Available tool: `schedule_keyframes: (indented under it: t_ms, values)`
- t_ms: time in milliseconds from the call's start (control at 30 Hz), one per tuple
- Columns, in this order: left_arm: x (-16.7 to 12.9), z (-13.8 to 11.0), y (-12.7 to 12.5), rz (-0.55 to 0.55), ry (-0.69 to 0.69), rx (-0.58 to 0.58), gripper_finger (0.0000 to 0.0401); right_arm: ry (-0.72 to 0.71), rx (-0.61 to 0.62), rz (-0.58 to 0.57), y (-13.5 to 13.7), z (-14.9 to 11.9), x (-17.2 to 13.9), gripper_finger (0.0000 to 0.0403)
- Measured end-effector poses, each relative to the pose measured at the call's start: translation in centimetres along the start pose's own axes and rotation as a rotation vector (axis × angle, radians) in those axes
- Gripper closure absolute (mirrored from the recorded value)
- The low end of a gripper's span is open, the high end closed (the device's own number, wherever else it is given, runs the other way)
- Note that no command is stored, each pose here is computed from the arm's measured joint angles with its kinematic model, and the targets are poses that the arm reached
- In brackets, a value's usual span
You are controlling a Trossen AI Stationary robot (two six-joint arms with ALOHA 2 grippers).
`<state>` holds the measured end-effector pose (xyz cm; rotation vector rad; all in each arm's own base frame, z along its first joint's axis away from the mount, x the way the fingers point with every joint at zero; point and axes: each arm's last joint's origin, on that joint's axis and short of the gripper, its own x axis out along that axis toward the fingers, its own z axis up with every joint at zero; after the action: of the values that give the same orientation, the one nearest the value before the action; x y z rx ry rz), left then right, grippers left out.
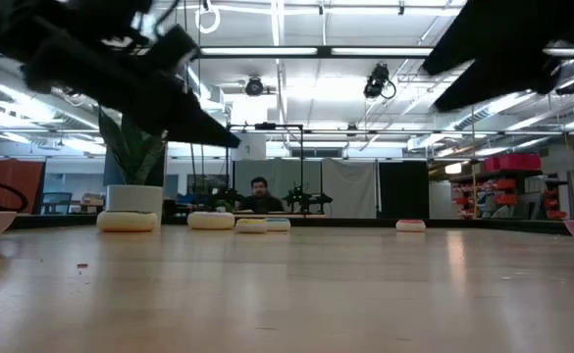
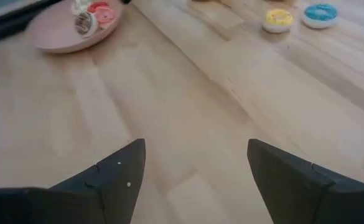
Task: Pick & Place donuts
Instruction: Put the small yellow donut on the light pink plate
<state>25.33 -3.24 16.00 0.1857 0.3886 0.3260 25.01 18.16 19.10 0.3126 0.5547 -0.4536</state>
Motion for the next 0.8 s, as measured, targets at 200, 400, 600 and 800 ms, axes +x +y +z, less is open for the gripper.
schedule_keyframes:
  t_ms: [200,400,600,800]
  values:
    - [1.7,1.3,2.8,0.098,0.365,0.087,0.0085,-0.088,0.029,-0.043,-0.2,-3.1,7.0,0.0113]
    - [0.2,1.4,4.5,0.197,0.732,0.068,0.0085,-0.182,0.053,-0.138,-0.9,-5.7,11.1,0.0113]
    - [-2.8,-0.1,4.8,0.297,1.035,0.03,0.0085,-0.185,0.055,-0.19,-1.6,-7.4,12.4,0.0113]
    - [-3.2,-0.3,4.7,0.291,1.079,-0.008,0.0085,-0.195,0.051,-0.195,-1.5,-7.6,12.3,0.0113]
